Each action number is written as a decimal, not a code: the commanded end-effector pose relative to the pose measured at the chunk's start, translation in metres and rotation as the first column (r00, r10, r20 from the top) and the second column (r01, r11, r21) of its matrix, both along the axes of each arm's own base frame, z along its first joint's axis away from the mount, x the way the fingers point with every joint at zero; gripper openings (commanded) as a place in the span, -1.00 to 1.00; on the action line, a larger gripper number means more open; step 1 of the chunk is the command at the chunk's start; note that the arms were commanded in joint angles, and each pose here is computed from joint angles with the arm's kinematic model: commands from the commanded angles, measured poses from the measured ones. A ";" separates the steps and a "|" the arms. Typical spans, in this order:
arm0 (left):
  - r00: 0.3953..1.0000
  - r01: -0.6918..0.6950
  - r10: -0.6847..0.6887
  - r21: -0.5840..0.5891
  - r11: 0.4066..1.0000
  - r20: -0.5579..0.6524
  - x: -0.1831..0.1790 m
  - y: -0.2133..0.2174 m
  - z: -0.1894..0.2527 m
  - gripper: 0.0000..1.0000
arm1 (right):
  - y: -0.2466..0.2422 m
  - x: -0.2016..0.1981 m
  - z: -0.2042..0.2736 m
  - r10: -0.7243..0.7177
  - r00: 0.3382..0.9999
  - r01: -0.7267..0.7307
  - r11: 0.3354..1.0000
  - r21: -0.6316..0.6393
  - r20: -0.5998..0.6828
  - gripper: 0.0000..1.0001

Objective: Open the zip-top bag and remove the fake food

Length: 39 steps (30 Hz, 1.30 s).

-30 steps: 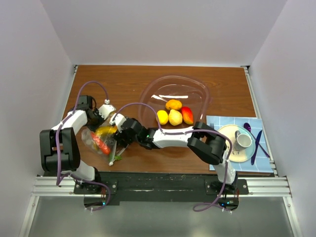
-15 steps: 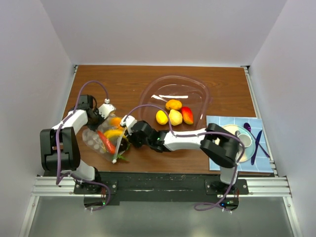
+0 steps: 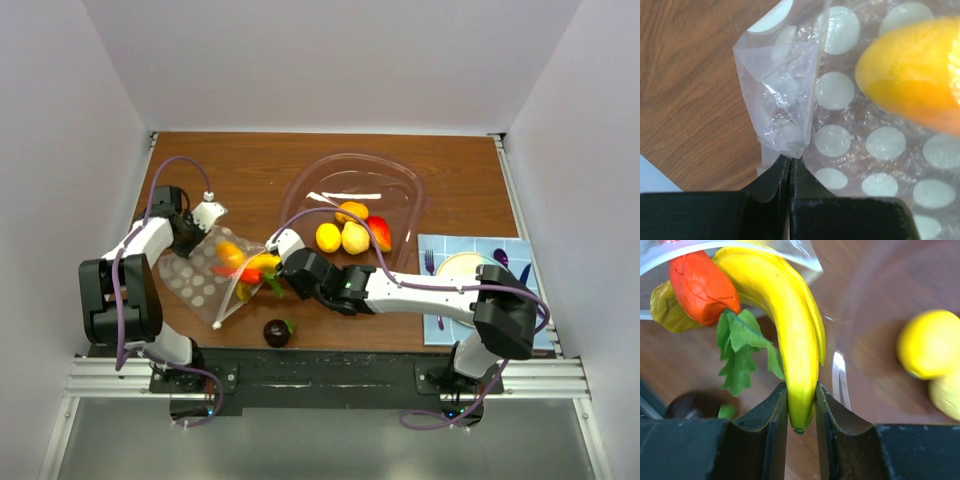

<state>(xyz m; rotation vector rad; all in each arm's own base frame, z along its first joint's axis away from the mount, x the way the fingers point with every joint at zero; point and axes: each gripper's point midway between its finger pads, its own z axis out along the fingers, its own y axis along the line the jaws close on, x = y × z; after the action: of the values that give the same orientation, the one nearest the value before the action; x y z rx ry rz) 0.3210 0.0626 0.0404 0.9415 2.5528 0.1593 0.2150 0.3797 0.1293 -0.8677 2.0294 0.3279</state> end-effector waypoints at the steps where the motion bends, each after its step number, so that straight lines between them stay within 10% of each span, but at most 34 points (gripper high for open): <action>1: 0.999 -0.002 0.003 -0.026 1.000 0.042 -0.002 -0.005 0.010 -1.00 | -0.026 0.027 0.039 -0.133 0.981 0.142 0.988 -0.055 0.138 -1.00; 16: 1.000 0.003 -0.002 -0.032 0.999 0.027 -0.009 -0.007 0.001 -1.00 | -0.123 0.074 0.124 -0.381 0.881 0.396 0.918 0.002 0.279 -1.00; 29: 1.000 0.009 -0.008 -0.035 0.999 0.027 -0.008 -0.007 0.001 -1.00 | -0.049 0.058 0.093 -0.183 0.980 0.167 0.971 0.169 0.081 -1.00; 39: 1.000 0.013 -0.012 -0.032 0.999 0.024 -0.011 -0.007 0.001 -1.00 | -0.144 0.162 0.154 -0.593 0.768 0.567 0.805 0.174 0.242 -1.00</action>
<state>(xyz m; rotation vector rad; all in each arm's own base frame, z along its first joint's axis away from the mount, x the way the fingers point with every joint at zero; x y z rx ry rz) 0.3069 0.0565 0.0345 0.9496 2.5533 0.1244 0.3272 0.2866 0.2228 -0.4683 1.9851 0.0700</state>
